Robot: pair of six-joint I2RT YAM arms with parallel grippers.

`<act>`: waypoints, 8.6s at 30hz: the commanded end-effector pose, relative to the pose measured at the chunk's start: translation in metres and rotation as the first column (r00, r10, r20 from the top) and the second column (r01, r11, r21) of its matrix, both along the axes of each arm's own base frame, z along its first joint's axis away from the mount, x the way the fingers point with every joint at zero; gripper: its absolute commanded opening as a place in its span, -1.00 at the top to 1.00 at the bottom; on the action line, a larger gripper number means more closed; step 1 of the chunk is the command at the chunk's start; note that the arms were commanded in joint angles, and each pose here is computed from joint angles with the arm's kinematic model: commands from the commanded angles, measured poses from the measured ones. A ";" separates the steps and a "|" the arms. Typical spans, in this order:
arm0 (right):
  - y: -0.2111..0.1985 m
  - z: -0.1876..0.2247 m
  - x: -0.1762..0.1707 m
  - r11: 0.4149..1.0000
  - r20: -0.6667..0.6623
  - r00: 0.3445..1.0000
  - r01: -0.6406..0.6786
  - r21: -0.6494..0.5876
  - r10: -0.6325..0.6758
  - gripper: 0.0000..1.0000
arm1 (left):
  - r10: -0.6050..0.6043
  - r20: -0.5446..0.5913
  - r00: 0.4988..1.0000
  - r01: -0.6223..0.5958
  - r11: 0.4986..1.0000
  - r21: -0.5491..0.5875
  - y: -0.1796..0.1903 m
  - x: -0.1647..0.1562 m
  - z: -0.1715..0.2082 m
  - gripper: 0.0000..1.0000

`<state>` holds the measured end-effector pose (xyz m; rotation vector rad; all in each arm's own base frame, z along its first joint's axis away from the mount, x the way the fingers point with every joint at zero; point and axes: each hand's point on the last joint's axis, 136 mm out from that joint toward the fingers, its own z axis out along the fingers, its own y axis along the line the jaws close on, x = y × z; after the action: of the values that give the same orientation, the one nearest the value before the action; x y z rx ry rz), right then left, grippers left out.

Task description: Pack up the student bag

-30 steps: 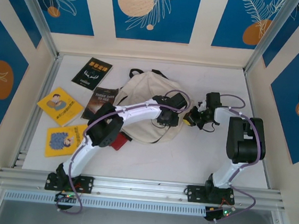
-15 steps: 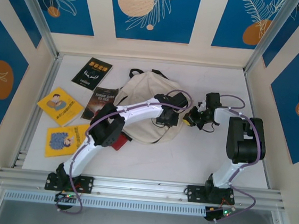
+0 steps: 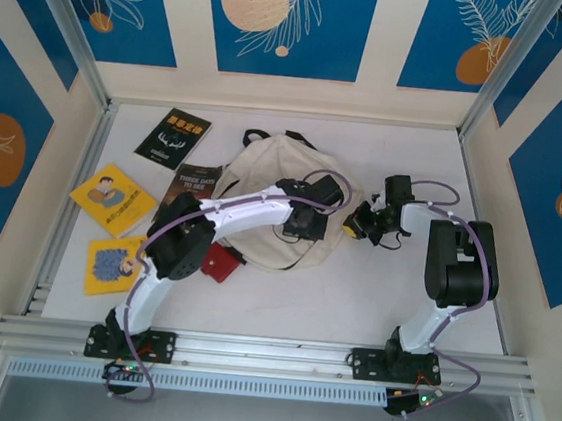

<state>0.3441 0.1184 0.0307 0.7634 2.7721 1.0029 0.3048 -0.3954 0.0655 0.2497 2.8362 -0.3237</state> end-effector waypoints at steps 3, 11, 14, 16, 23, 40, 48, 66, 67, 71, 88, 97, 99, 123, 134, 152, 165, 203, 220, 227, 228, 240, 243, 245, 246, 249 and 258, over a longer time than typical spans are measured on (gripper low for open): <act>-0.004 -0.006 -0.008 0.998 -0.048 0.997 0.051 -0.044 -0.053 0.97 | 0.020 0.023 1.000 -0.021 0.997 0.072 0.033 -0.014 0.009 1.00; -0.007 -0.003 -0.003 0.995 -0.033 0.996 0.079 -0.059 -0.081 0.98 | 0.033 0.024 0.999 -0.035 0.996 0.080 0.061 -0.029 0.009 1.00; 0.001 0.000 -0.003 0.998 -0.024 0.998 0.056 -0.026 -0.057 0.98 | 0.010 0.018 1.000 -0.009 0.999 -0.043 0.035 -0.024 0.020 0.78; 0.003 0.000 -0.004 0.999 -0.026 0.998 0.051 -0.017 -0.051 0.98 | 0.003 0.017 1.000 -0.001 0.995 -0.098 0.018 -0.018 0.026 0.47; 0.005 0.001 -0.008 0.999 -0.028 0.999 0.046 -0.008 -0.046 0.98 | 0.032 -0.009 0.999 -0.032 0.992 -0.123 -0.010 -0.001 0.016 0.05; 0.005 0.000 -0.008 0.999 -0.030 0.999 0.038 -0.007 -0.038 0.98 | 0.102 -0.053 0.993 -0.105 0.992 -0.068 -0.013 0.010 -0.022 0.20; 0.005 -0.003 -0.010 0.999 -0.040 0.999 0.035 -0.014 -0.036 0.98 | 0.110 -0.038 0.993 -0.113 0.990 -0.086 -0.016 0.017 -0.018 0.50; -0.014 -0.009 -0.003 0.983 -0.049 0.988 0.142 -0.119 -0.149 1.00 | 0.083 -0.019 0.996 -0.083 0.996 0.020 0.039 -0.012 0.001 1.00; -0.016 -0.010 -0.002 0.979 -0.050 0.985 0.156 -0.131 -0.164 1.00 | 0.084 -0.019 0.996 -0.083 0.996 0.036 0.046 -0.015 0.001 1.00; -0.023 -0.012 0.001 0.966 -0.051 0.976 0.199 -0.162 -0.210 1.00 | 0.092 -0.015 0.996 -0.090 0.992 0.087 0.070 -0.027 0.007 1.00; -0.052 -0.008 0.037 0.931 0.008 0.964 0.259 -0.257 -0.266 1.00 | 0.041 0.070 0.997 -0.055 0.977 0.204 0.137 -0.045 0.034 1.00; -0.059 0.004 0.055 0.952 0.053 0.971 0.240 -0.190 -0.234 1.00 | -0.061 0.121 0.991 0.043 0.989 0.144 0.126 -0.037 0.053 1.00; -0.052 0.014 0.058 0.968 0.080 0.977 0.207 -0.140 -0.197 1.00 | -0.080 0.139 0.987 0.062 0.990 0.128 0.121 -0.033 0.057 1.00; 0.038 0.046 -0.065 0.970 -0.091 0.981 0.182 0.164 -0.169 -0.30 | -0.227 0.178 0.958 0.240 0.970 -0.052 0.056 -0.020 0.061 1.00; 0.063 0.016 -0.050 0.963 -0.127 0.975 0.204 0.176 -0.184 0.01 | -0.231 0.186 0.955 0.244 0.968 -0.054 0.056 -0.020 0.066 1.00; -0.038 0.007 -0.015 0.964 0.017 0.978 0.206 -0.167 -0.206 0.93 | -0.134 0.276 0.952 0.117 0.990 0.077 0.134 0.001 0.059 1.00; -0.065 0.054 0.006 0.966 0.104 0.970 0.229 -0.121 -0.217 0.01 | -0.294 0.359 0.886 0.363 0.921 -0.142 0.041 0.014 0.088 1.00; 0.005 0.047 -0.029 0.873 -0.137 0.887 0.459 0.165 -0.440 -0.09 | -0.419 0.313 0.852 0.491 0.847 -0.202 -0.043 -0.030 0.068 1.00; -0.039 0.020 -0.048 0.864 -0.062 0.876 0.458 -0.208 -0.479 0.74 | -0.370 0.317 0.873 0.370 0.927 0.062 0.041 0.013 0.058 1.00; -0.042 0.016 -0.053 0.865 -0.068 0.880 0.443 -0.236 -0.470 0.70 | -0.350 0.319 0.881 0.342 0.936 0.083 0.066 0.034 0.052 1.00; -0.042 0.016 -0.054 0.866 -0.068 0.882 0.440 -0.238 -0.467 0.70 | -0.356 0.316 0.880 0.350 0.934 0.077 0.066 0.035 0.051 1.00; -0.031 0.061 -0.074 0.942 0.012 0.981 0.187 -0.277 -0.192 -0.17 | -0.420 0.288 0.861 0.454 0.889 -0.061 0.039 0.022 0.055 1.00; -0.030 0.079 -0.078 0.949 0.055 0.991 0.134 -0.284 -0.124 -0.28 | -0.379 0.277 0.883 0.418 0.903 -0.095 0.044 0.019 0.062 0.64; -0.025 0.093 -0.075 0.956 0.102 0.993 0.086 -0.282 -0.059 -0.32 | -0.325 0.274 0.905 0.370 0.919 -0.133 0.053 0.020 0.070 0.26; -0.022 0.101 -0.071 0.956 0.128 0.992 0.058 -0.286 -0.022 -0.33 | -0.288 0.270 0.919 0.337 0.929 -0.153 0.059 0.021 0.074 0.11; -0.008 0.114 -0.059 0.950 0.181 0.977 -0.051 -0.308 0.111 -0.35 | -0.187 0.259 0.948 0.243 0.948 -0.206 0.079 0.023 0.083 -0.17; 0.041 0.111 -0.033 0.900 0.183 0.928 -0.245 -0.361 0.326 -0.41 | 0.059 0.233 0.971 0.000 0.969 -0.246 0.136 0.017 0.084 -0.51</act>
<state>0.3118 0.1479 0.1516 0.3069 2.7211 0.6058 0.3246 -0.2754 0.1565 0.3288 2.5029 -0.6058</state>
